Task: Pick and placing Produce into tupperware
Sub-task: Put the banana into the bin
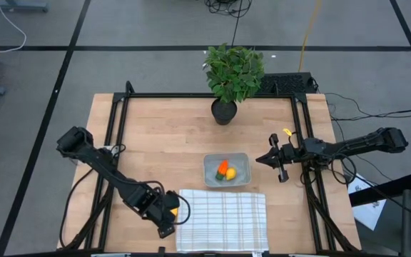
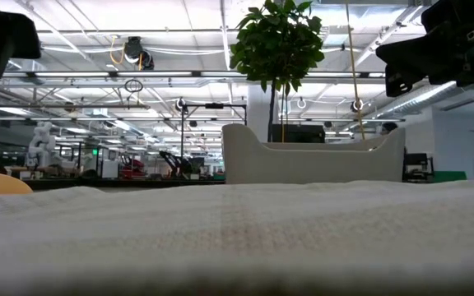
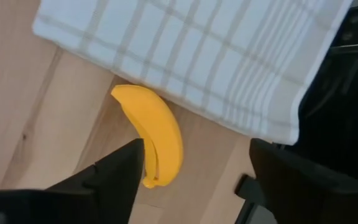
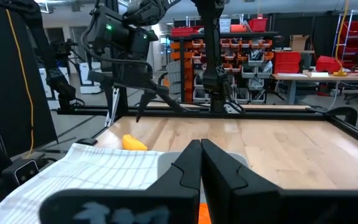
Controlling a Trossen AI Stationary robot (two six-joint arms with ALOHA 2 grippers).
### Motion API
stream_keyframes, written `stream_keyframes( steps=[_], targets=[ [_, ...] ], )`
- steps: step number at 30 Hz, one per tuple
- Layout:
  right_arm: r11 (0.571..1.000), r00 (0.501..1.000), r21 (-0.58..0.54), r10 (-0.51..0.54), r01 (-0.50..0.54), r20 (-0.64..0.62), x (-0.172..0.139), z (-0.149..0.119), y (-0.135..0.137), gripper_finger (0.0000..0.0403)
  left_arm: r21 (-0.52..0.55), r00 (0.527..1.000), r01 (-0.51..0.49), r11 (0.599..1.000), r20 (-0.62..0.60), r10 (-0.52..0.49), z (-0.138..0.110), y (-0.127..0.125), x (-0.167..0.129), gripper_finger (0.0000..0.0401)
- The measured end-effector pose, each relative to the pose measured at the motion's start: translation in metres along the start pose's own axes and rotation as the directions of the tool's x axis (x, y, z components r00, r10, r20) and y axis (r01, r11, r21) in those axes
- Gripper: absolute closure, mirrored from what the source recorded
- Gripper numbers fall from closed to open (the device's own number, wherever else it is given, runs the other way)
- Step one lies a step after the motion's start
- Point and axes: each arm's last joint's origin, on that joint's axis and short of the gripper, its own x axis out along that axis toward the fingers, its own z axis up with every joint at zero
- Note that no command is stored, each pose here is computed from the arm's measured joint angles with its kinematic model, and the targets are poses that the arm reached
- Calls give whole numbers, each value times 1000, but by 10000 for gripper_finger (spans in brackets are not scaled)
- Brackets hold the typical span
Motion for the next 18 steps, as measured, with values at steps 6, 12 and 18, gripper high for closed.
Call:
stream_keyframes(
  steps=[6, 12, 18],
  targets=[
    [1000, 1000, 0, 0, 0, 0, 0, 0, 0, 403, -71, 1000, 4, 997, 1, -4, -4, 7, 11, 80],
    [1000, 1000, 0, 0, 0, -2, 0, 0, 0, 403, -156, 999, -44, 987, -27, 40, -12, 20, 24, 79],
    [1000, 1000, 0, 0, 0, -3, 0, 0, 0, 403, -182, 999, 26, 983, -26, -31, -14, 24, 36, 79]
  ],
)
